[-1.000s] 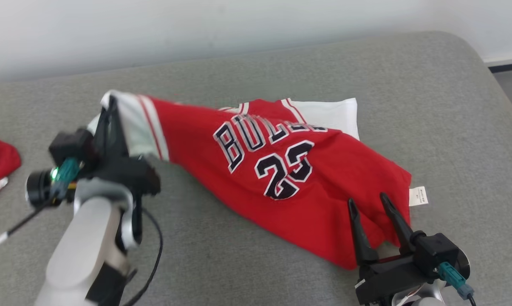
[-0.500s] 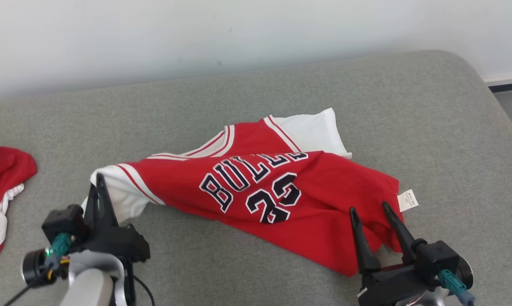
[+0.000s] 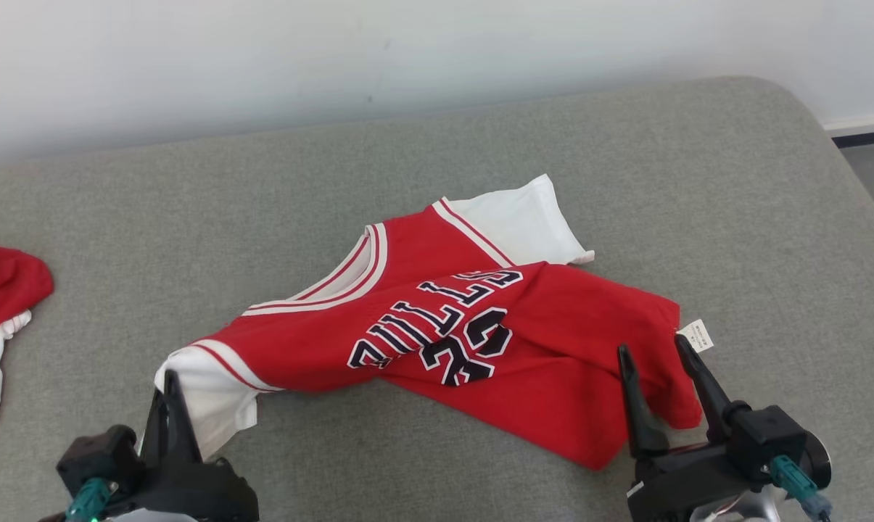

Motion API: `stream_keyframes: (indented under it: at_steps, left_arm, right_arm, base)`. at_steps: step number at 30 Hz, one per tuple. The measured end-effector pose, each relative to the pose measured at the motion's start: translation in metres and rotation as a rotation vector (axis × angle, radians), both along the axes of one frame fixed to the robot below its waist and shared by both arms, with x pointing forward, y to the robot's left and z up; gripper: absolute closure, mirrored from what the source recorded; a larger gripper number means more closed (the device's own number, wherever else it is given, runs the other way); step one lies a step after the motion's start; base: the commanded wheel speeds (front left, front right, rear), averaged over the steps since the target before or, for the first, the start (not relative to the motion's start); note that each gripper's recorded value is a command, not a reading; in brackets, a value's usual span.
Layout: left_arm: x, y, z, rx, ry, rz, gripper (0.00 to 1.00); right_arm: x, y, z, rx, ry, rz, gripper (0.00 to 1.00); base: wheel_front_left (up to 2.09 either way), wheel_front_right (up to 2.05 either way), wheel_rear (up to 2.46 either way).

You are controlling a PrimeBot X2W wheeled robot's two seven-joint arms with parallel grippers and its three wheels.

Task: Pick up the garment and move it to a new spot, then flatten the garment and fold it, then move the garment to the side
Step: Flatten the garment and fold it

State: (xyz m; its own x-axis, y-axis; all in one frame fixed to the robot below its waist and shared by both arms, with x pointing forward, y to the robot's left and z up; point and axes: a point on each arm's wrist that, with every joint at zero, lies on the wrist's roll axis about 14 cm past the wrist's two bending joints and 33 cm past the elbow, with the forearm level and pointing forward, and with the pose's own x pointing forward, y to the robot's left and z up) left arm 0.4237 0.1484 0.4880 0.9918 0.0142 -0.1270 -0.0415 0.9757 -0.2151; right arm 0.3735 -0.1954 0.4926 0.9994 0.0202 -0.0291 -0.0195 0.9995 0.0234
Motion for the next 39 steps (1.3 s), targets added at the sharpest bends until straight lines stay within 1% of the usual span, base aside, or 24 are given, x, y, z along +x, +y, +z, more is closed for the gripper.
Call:
stream_keyframes:
  at_steps: [1, 5, 7, 9, 13, 16, 20, 25, 31, 34, 39]
  left_arm:
    - [0.0, 0.003, -0.006, 0.006, 0.013, 0.007, 0.0]
    - [0.003, 0.011, -0.033, 0.04, 0.072, 0.017, 0.0]
    - [0.011, 0.013, -0.033, 0.079, 0.045, 0.013, 0.0]
    - [0.024, 0.021, -0.027, 0.15, -0.011, 0.019, 0.0]
    - [0.03, 0.021, -0.017, 0.198, -0.069, 0.008, 0.0]
    - [0.03, 0.014, 0.0, 0.218, -0.135, -0.029, 0.0]
    - [0.02, 0.0, 0.029, 0.221, -0.239, -0.084, 0.0]
    - [-0.003, -0.015, 0.061, 0.225, -0.356, -0.146, 0.0]
    - [-0.031, -0.02, 0.057, 0.182, -0.344, -0.186, 0.0]
    - [-0.038, -0.019, 0.053, 0.165, -0.33, -0.183, 0.0]
    - [-0.05, -0.011, 0.047, 0.154, -0.307, -0.161, 0.0]
  right_arm:
    - [0.001, 0.0, 0.001, -0.002, -0.003, -0.001, 0.0]
    - [0.005, 0.0, 0.002, -0.005, -0.003, 0.001, 0.0]
    - [0.006, 0.001, 0.0, -0.005, 0.002, 0.005, 0.0]
    - [0.008, 0.004, 0.0, -0.004, 0.001, 0.013, 0.0]
    - [0.009, 0.002, 0.001, -0.004, -0.001, 0.008, 0.0]
    - [0.009, 0.0, 0.004, -0.006, -0.006, 0.001, 0.0]
    - [0.008, -0.004, 0.004, -0.014, 0.005, -0.008, 0.0]
    - [0.008, -0.001, -0.005, -0.018, 0.089, 0.003, 0.0]
    - [0.006, -0.008, -0.011, -0.03, 0.197, -0.011, 0.0]
    - [0.004, -0.007, -0.013, -0.04, 0.232, -0.005, 0.0]
    - [-0.004, -0.013, -0.026, -0.074, 0.351, -0.011, 0.0]
  base:
    - [0.0, 0.0, 0.0]
    - [0.0, 0.0, 0.0]
    - [0.0, 0.0, 0.0]
    - [0.0, 0.0, 0.0]
    - [0.0, 0.0, 0.0]
    - [0.0, 0.0, 0.0]
    - [0.0, 0.0, 0.0]
    - [0.0, 0.0, 0.0]
    - [0.0, 0.0, 0.0]
    - [0.0, 0.0, 0.0]
    - [0.0, 0.0, 0.0]
